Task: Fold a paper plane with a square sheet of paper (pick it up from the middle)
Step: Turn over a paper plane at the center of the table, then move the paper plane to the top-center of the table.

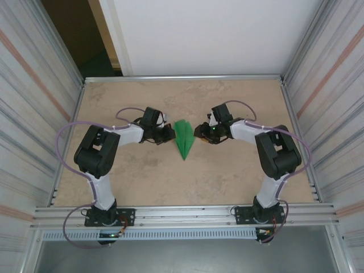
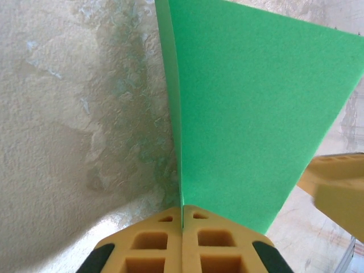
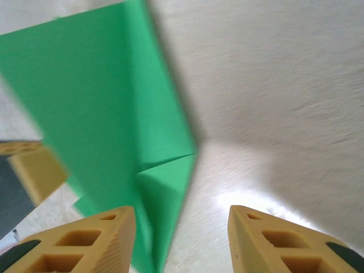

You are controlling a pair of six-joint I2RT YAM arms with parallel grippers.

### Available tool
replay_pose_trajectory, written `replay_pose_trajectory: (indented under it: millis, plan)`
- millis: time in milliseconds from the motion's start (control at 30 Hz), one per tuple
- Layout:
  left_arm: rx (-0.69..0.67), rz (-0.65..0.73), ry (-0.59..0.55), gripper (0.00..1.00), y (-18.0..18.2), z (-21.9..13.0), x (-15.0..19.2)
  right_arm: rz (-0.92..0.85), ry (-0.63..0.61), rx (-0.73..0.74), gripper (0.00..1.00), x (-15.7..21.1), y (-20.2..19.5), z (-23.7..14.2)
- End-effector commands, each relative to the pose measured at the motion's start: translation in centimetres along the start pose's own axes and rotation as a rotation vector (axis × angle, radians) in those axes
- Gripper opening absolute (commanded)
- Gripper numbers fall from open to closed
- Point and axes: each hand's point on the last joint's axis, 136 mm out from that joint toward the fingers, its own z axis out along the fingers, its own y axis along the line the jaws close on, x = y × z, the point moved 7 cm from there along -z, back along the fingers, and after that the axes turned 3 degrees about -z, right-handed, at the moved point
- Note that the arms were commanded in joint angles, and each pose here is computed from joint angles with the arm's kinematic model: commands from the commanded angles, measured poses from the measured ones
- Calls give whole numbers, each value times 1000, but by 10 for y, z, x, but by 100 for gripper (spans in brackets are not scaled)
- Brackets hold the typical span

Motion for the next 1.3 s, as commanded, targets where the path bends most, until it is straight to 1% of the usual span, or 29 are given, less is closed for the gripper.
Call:
replay_pose_trajectory:
  millis: [0,67,267,467,567,767,833,900,1033,1267]
  plan:
    - [19,-7,-3,4,-1,-3,0,-104,-17,50,47,8,24,-11]
    - [20,-8,-2,4,-1,-3,0,-118,4,55,49,14,29,-3]
    - [17,-7,8,4,1,-1,2,-142,63,33,51,23,40,21]
    - [23,-8,10,4,1,-1,2,-149,88,14,53,24,44,30]
    - [27,-7,11,4,0,-1,2,-150,96,29,53,24,43,32]
    - [25,-7,13,4,1,-1,2,-159,20,116,54,20,38,22]
    - [25,-7,13,4,1,-1,2,-157,5,141,57,18,35,20]
    - [27,-7,15,4,1,0,2,-162,17,143,60,18,34,23]
    - [29,-8,15,3,1,-1,2,-191,68,82,60,27,42,32]
    - [33,-8,15,3,-1,-1,2,-233,107,3,58,35,58,36]
